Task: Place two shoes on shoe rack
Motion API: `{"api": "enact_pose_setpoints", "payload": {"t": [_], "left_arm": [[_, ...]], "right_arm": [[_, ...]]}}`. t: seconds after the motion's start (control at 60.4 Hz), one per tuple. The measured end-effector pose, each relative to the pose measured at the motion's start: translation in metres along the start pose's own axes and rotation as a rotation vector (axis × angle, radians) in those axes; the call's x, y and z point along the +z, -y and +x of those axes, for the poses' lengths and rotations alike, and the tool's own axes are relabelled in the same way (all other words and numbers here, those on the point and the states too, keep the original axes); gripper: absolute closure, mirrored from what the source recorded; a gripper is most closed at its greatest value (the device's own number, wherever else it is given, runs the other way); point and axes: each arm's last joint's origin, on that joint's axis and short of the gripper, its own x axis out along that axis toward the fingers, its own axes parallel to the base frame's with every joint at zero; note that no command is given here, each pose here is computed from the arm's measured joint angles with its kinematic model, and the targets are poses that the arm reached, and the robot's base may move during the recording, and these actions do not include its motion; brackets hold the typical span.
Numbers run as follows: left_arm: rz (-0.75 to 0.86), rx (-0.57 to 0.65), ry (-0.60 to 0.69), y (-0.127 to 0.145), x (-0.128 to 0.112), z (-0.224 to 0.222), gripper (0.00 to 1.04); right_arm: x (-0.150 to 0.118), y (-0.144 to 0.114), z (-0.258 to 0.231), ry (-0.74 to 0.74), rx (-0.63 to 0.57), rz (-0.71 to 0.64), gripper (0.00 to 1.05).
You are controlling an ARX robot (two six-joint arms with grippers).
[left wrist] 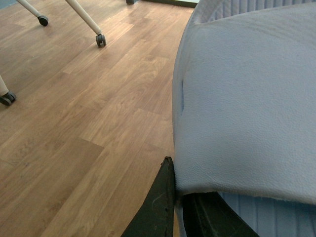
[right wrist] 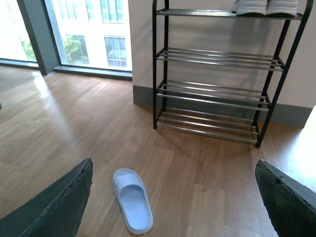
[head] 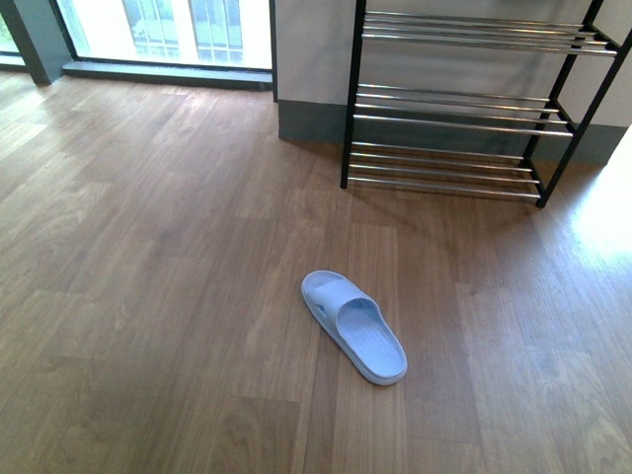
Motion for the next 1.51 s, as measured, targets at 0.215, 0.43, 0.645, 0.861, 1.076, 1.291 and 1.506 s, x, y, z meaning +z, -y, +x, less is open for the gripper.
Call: {"api": "enact_pose_setpoints", "payload": {"t": [0.215,0.43,0.645,0.861,1.076,1.291,1.506], "left_arm": [[0.0,0.0,0.0,0.0,0.0,0.0,1.03],[0.0,-0.002,0.0,0.0,0.0,0.0,1.03],[0.0,0.0,0.0,0.0,0.0,0.0,1.03],[0.001,0.0,-0.001,0.0,0.0,0.0,1.03],[0.001,0.0,-0.001,0.0,0.0,0.0,1.03],[0.001,0.0,-0.001,0.0,0.0,0.0,1.03],[0.001,0.0,-0.001,0.0,0.0,0.0,1.03]], "right_arm": [[0.0,0.0,0.0,0.0,0.0,0.0,0.09],[0.0,0.0,0.0,0.0,-0.003,0.0,0.09],[0.0,0.0,0.0,0.0,-0.004,0.0,0.09],[0.0,0.0,0.0,-0.001,0.0,0.0,0.09],[-0.006,-0.001,0.001,-0.099,-0.105,-0.089,0.09],[-0.006,0.011,0.045,-0.203,-0.079,-0.17,0.09],[-0.06,0.031,0.124,-0.482,-0.086,-0.348,0.09]]}}
